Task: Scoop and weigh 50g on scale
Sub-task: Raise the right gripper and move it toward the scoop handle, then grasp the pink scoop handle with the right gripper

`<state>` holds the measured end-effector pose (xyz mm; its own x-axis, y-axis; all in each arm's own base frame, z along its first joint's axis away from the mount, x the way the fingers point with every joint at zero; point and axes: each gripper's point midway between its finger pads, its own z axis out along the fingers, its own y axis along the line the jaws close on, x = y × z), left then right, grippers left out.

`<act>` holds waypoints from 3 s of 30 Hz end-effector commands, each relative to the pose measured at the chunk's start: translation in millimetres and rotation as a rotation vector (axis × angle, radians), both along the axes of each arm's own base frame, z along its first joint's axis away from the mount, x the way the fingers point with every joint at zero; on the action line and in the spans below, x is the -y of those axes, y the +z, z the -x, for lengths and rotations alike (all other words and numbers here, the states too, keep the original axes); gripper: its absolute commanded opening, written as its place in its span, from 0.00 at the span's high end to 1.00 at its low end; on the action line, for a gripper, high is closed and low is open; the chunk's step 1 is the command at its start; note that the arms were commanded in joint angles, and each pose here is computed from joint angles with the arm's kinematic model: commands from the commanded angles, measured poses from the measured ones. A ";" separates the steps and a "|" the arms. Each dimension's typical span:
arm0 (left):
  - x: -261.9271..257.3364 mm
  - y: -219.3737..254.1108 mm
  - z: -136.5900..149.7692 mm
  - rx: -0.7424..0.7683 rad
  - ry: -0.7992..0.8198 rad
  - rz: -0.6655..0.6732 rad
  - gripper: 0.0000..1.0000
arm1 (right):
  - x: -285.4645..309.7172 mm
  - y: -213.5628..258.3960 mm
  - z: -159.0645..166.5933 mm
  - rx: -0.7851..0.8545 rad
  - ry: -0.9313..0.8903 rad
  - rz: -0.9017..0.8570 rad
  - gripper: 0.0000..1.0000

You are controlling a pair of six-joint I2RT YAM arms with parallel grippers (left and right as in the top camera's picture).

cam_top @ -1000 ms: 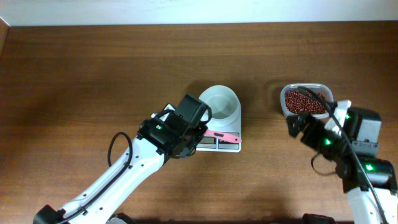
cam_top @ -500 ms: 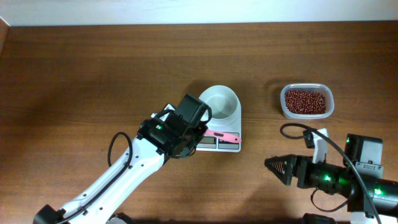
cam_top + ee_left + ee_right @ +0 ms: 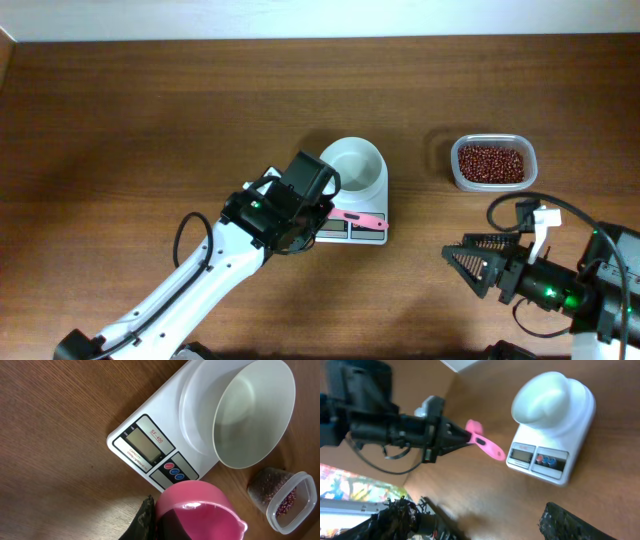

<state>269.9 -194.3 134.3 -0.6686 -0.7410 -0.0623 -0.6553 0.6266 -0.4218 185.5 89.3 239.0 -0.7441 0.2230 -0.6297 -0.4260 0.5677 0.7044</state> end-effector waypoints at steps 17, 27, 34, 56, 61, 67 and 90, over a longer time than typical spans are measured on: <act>16.4 8.9 9.8 -0.054 0.008 0.109 1.00 | -21.0 -82.2 -35.0 -0.187 0.202 -0.433 0.15; 15.2 7.8 11.2 -0.060 0.009 0.103 1.00 | -3.0 1.1 -91.6 0.117 0.258 -0.294 0.15; 10.9 7.6 7.5 -0.041 0.023 0.080 1.00 | -2.8 56.0 -84.7 0.345 0.247 -0.036 0.14; 8.5 6.7 7.6 -0.041 0.028 0.068 1.00 | 18.7 22.0 -87.2 -0.053 -0.403 0.451 0.14; 8.5 6.7 7.7 -0.041 0.029 0.069 1.00 | 21.8 11.0 -69.1 -0.112 -0.395 0.476 0.01; 7.7 6.1 8.7 -0.045 0.029 0.065 1.00 | -18.4 -23.3 -60.2 -0.301 -0.152 0.372 0.10; -12.7 0.2 21.8 -0.233 0.129 0.157 1.00 | -131.0 -65.0 -64.9 -0.415 0.314 -0.051 0.13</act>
<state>248.1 -175.6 126.0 -0.5467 -0.8173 0.1821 -0.8206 0.4797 -0.3107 250.5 211.7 184.9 -0.9406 -0.0426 -0.3369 -0.3267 0.3842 0.8635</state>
